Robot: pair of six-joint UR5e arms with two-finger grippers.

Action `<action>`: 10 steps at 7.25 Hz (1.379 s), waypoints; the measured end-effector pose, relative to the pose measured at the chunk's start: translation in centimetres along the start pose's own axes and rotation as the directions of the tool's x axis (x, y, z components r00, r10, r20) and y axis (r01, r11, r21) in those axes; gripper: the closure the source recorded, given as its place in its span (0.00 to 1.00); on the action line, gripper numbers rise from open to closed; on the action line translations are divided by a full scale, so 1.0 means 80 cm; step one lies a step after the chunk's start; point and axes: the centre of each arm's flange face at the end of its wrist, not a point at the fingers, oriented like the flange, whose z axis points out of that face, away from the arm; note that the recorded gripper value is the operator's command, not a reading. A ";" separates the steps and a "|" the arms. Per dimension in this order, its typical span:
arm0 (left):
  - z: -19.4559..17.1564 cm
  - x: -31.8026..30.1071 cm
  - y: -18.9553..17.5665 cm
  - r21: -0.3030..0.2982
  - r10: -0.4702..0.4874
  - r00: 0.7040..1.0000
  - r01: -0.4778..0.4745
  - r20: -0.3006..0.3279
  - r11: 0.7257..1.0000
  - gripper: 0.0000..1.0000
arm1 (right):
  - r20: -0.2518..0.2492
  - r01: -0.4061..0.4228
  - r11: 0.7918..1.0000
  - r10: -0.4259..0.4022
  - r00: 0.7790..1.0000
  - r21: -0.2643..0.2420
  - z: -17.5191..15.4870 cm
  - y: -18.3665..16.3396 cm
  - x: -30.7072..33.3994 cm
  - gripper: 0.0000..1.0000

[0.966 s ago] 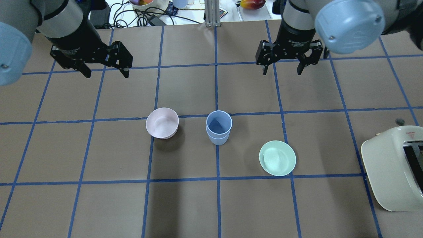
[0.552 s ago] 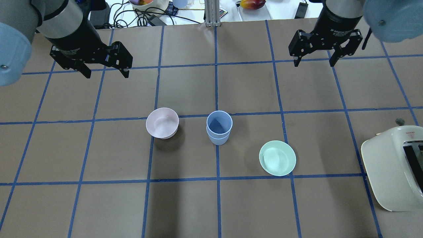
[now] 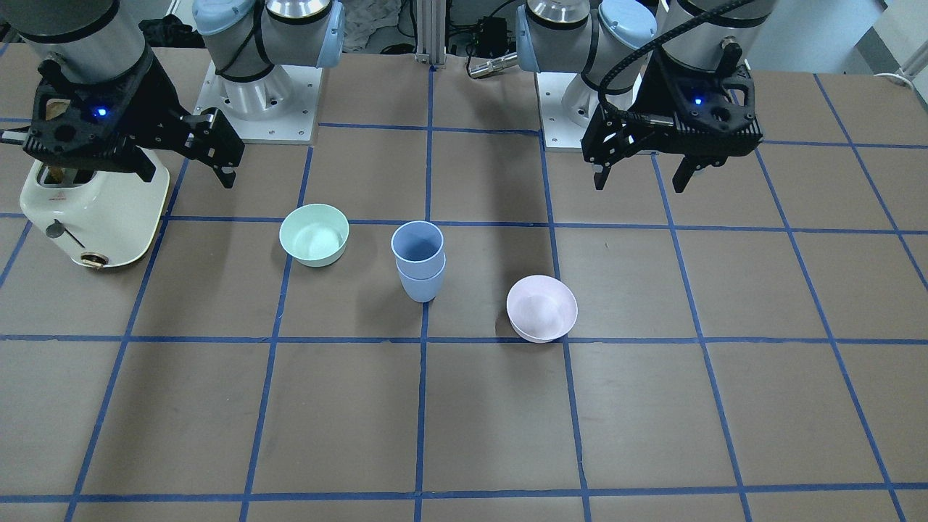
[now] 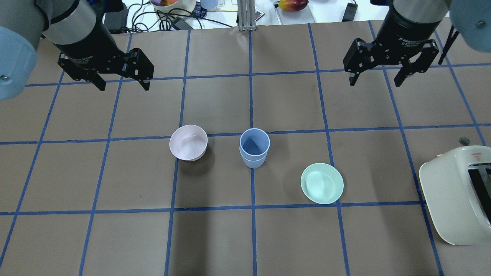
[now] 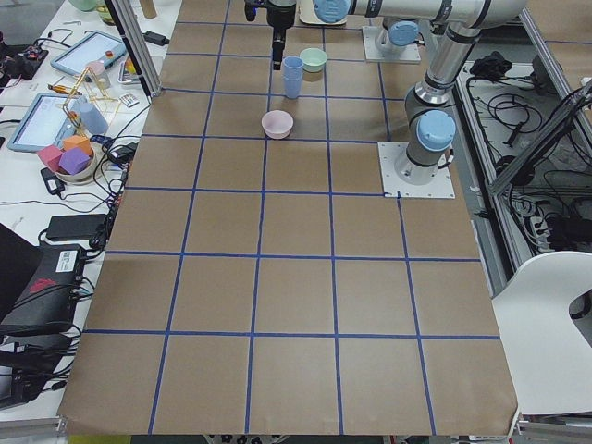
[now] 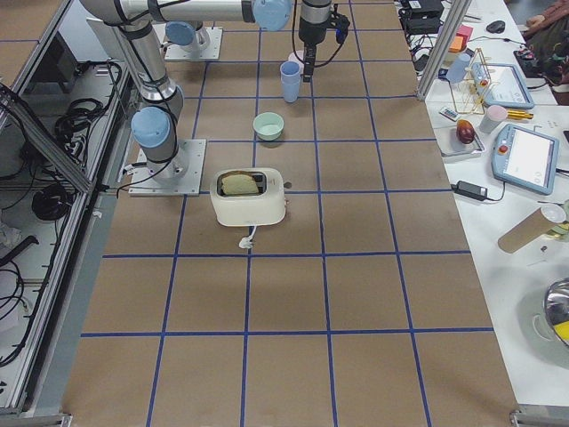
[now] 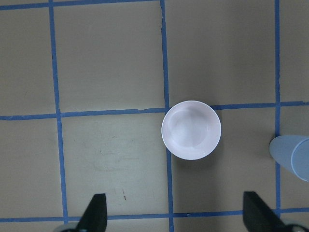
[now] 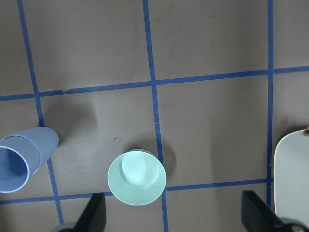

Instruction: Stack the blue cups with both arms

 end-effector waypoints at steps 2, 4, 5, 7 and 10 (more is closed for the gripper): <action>0.000 0.000 0.000 -0.001 0.000 1.000 0.000 0.000 1.000 0.00 | -0.022 -0.006 1.000 0.006 1.000 0.005 -0.004 0.003 0.002 0.00; 0.000 0.000 0.004 -0.033 -0.004 1.000 0.004 0.000 0.999 0.00 | -0.022 -0.005 1.000 0.005 1.000 0.009 -0.005 0.003 0.001 0.00; -0.001 0.000 0.007 -0.052 -0.007 1.000 0.007 0.001 0.999 0.00 | -0.016 -0.003 1.000 0.004 1.000 0.013 -0.007 0.003 0.000 0.00; -0.001 0.000 0.008 -0.062 -0.009 1.000 0.009 0.002 0.998 0.00 | -0.013 -0.002 1.000 0.002 1.000 0.012 -0.007 0.004 -0.001 0.00; -0.001 0.000 0.008 -0.063 -0.009 1.000 0.010 0.002 0.998 0.00 | -0.012 -0.001 1.000 0.002 1.000 0.009 -0.006 0.005 -0.002 0.00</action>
